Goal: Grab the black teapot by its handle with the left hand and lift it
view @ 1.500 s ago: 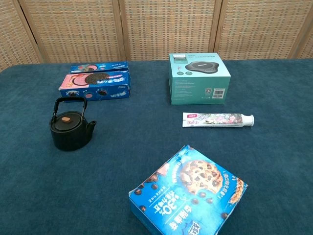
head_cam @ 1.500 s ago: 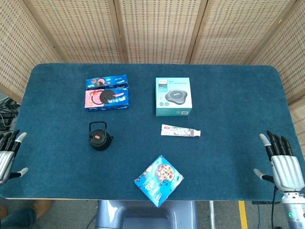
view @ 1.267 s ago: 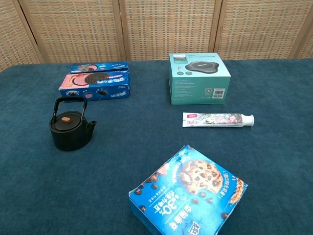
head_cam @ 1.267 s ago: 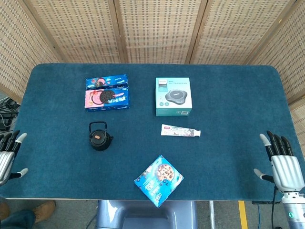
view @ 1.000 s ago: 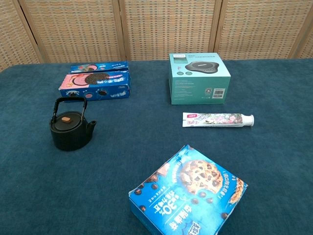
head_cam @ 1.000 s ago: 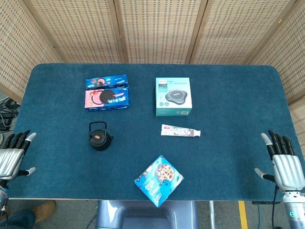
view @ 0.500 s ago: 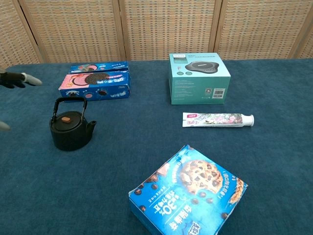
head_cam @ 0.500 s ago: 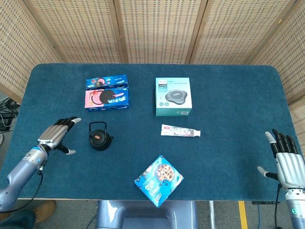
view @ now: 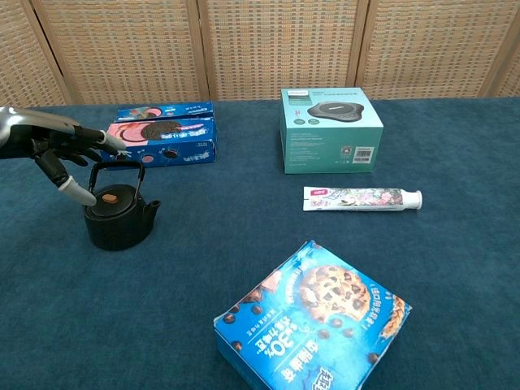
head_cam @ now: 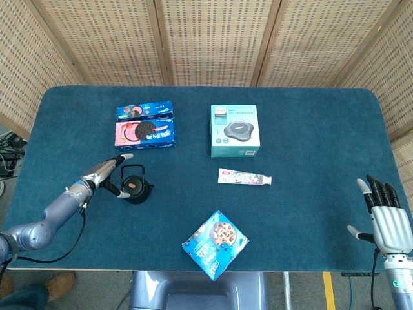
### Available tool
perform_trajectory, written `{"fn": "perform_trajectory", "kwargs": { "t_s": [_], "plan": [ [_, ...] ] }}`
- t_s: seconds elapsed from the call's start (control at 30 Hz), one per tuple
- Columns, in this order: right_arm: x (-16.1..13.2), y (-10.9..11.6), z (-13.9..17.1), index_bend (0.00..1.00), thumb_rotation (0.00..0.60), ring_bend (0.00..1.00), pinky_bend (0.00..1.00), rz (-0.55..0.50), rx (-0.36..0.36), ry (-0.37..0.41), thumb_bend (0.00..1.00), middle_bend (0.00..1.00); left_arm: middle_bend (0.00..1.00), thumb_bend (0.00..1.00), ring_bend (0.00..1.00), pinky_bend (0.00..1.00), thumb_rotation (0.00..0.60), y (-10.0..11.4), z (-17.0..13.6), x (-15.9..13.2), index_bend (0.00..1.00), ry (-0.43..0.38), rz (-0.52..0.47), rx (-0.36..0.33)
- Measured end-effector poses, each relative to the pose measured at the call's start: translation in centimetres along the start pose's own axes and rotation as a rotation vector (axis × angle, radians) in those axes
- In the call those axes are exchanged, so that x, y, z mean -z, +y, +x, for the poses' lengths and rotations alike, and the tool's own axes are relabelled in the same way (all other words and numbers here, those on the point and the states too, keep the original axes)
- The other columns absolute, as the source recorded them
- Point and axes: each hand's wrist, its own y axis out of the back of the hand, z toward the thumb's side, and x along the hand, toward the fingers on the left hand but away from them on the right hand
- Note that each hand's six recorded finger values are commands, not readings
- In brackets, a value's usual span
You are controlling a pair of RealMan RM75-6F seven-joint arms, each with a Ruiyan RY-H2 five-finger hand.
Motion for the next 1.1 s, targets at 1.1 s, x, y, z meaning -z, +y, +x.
{"fn": "perform_trajectory", "kwargs": {
  "t_s": [1.1],
  "plan": [
    [-0.6,0.1,0.2,0.0,0.6,0.0,0.0,0.003,0.005,0.014,0.0,0.0,0.2,0.0,0.2,0.0,0.6,0.7,-5.0,-2.8,0.0,-0.127,-0.047,0.045]
  ]
}}
